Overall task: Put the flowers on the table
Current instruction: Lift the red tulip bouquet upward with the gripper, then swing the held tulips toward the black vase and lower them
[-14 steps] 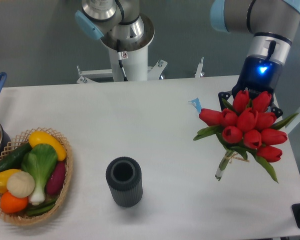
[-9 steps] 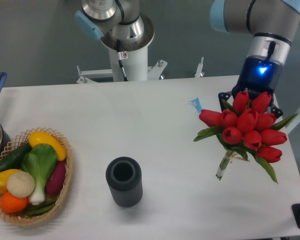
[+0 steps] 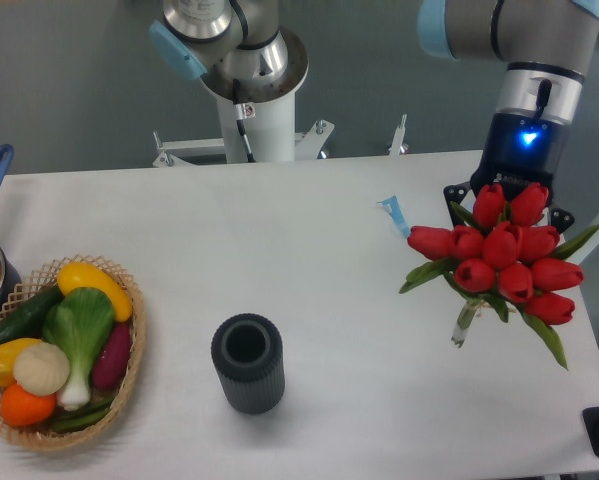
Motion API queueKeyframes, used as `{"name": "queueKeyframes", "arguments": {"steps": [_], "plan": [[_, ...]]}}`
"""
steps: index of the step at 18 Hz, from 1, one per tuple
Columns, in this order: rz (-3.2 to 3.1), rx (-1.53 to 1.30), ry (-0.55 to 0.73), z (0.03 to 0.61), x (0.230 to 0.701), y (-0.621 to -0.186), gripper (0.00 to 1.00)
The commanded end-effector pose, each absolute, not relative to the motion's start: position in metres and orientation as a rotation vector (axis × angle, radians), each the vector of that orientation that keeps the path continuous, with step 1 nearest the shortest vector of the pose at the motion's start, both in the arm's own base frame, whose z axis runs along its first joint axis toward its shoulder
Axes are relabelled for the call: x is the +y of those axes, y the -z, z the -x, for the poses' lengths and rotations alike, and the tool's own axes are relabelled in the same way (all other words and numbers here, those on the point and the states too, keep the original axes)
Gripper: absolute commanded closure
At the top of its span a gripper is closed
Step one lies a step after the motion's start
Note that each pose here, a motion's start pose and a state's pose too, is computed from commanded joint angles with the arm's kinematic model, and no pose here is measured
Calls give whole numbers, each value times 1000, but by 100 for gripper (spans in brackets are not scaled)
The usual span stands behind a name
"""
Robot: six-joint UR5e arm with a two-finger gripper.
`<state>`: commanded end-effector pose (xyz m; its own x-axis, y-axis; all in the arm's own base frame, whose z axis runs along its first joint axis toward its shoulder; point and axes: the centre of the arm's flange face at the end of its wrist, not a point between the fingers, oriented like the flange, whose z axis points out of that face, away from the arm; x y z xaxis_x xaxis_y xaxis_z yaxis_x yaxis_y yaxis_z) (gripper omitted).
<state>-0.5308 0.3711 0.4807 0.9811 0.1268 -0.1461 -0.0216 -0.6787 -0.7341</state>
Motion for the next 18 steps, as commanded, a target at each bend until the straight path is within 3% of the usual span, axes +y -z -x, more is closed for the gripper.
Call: {"name": "queueKeyframes", "arguments": {"steps": [8, 12, 18], "plan": [[2649, -60, -438, 499, 412, -447, 74], [2888, 45, -573, 482, 443, -412, 74], [3133, 200, -645, 478, 466, -351, 74]]}}
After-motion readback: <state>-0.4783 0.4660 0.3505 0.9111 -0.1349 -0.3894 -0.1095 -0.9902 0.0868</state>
